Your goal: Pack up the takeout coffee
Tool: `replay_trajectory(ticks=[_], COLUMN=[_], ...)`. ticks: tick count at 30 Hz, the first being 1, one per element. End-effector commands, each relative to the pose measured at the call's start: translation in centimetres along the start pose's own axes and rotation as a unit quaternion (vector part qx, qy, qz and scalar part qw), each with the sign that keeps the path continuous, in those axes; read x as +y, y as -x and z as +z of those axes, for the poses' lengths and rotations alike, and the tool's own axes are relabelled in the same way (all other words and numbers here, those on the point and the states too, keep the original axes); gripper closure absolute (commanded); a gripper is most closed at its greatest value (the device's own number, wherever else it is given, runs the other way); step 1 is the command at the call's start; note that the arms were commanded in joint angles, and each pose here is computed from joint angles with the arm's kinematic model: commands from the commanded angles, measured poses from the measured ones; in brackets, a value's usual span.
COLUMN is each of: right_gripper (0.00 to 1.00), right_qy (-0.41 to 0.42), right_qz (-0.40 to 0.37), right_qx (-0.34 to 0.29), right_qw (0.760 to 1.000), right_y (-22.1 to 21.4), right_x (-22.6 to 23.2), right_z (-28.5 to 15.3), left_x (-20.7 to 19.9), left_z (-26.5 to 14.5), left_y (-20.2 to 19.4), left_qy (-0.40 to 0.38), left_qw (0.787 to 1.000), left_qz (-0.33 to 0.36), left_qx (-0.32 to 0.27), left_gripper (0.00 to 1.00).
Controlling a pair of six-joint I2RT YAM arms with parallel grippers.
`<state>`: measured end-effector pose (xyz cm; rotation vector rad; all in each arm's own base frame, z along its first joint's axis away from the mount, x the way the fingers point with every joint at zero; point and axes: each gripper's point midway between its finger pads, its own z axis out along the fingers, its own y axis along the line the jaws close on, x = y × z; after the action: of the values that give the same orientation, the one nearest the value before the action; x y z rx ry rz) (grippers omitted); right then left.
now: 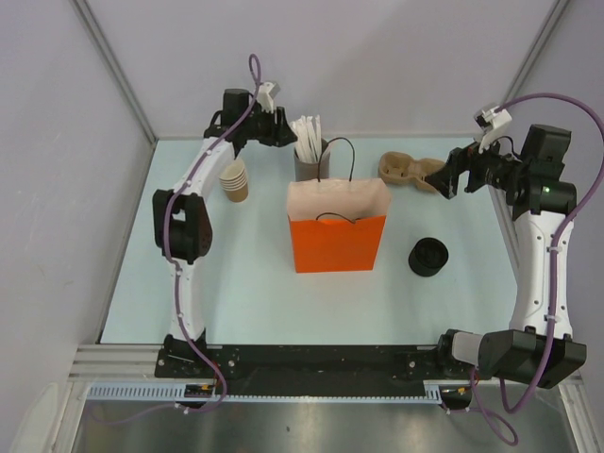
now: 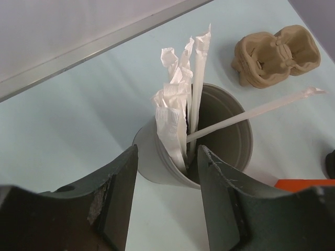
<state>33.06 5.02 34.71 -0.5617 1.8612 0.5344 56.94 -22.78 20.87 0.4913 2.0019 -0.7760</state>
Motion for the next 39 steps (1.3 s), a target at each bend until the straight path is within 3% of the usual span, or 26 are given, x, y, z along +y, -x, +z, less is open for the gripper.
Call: replay_trajectory(ticks=[1,18,39], right_gripper=[0.0,0.0,0.0], right_qy=[0.003,0.003,0.011], right_qz=[-0.019,-0.011,-0.013], right_qx=[-0.025,-0.026,-0.032], right_qw=[0.999,1.0,0.999], right_y=[1.3,1.1,1.4], right_x=[0.7,0.2,0.6], right_z=[-0.6,-0.4,-0.6], left_x=[-1.3,-2.0,-3.3], left_z=[0.8,1.9,-1.9], left_y=[1.9,1.7,5.2], left_qy=[-0.014,-0.015,0.027], left_qw=[0.999,0.999,0.996], left_qz=[0.019,0.033,0.062], left_qx=[-0.03,-0.029,-0.061], left_gripper=[0.46,0.74,0.8])
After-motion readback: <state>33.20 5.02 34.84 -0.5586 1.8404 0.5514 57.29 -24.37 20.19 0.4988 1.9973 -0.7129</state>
